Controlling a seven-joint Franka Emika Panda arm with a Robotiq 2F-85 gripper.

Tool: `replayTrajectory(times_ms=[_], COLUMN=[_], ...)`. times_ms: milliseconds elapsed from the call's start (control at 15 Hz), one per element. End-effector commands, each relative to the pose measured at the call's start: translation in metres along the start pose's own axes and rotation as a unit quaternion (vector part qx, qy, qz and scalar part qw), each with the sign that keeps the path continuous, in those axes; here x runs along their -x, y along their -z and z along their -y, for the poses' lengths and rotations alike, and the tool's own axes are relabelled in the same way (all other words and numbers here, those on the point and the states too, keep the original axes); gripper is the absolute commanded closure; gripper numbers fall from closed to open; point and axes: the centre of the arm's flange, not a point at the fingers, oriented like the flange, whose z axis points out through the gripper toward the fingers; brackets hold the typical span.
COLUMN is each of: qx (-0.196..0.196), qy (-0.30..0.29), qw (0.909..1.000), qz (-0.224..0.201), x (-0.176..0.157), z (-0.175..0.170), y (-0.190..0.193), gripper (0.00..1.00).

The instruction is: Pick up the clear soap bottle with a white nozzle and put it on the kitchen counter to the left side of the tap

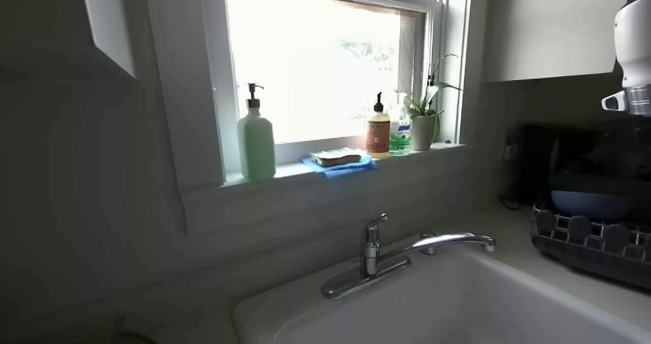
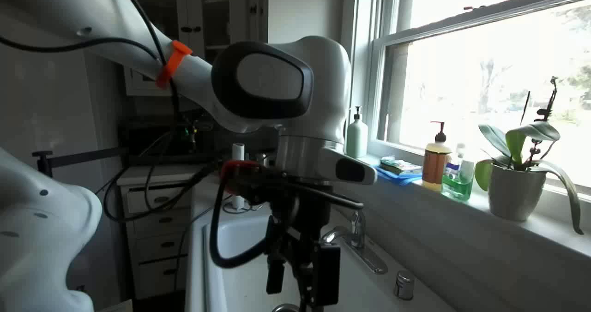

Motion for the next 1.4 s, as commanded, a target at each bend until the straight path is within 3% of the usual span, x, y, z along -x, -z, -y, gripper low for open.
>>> replayTrajectory(times_ms=[0, 333, 667, 933, 1133, 1333], qx=[0.000, -0.007, -0.103, -0.162, -0.180, -0.186], qy=[0.000, -0.017, -0.089, -0.114, -0.123, -0.116], qw=[1.0000, 0.9998, 0.9868, 0.9624, 0.9358, 0.9157], qz=[0.000, -0.010, -0.087, -0.186, -0.277, -0.337], x=[0.000, -0.006, -0.049, -0.087, -0.114, -0.132], z=[0.000, 0.003, 0.041, 0.067, 0.075, 0.081], y=[0.000, 0.002, 0.028, 0.069, 0.102, 0.121], gripper=[0.00, 0.00, 0.00, 0.00, 0.00, 0.00])
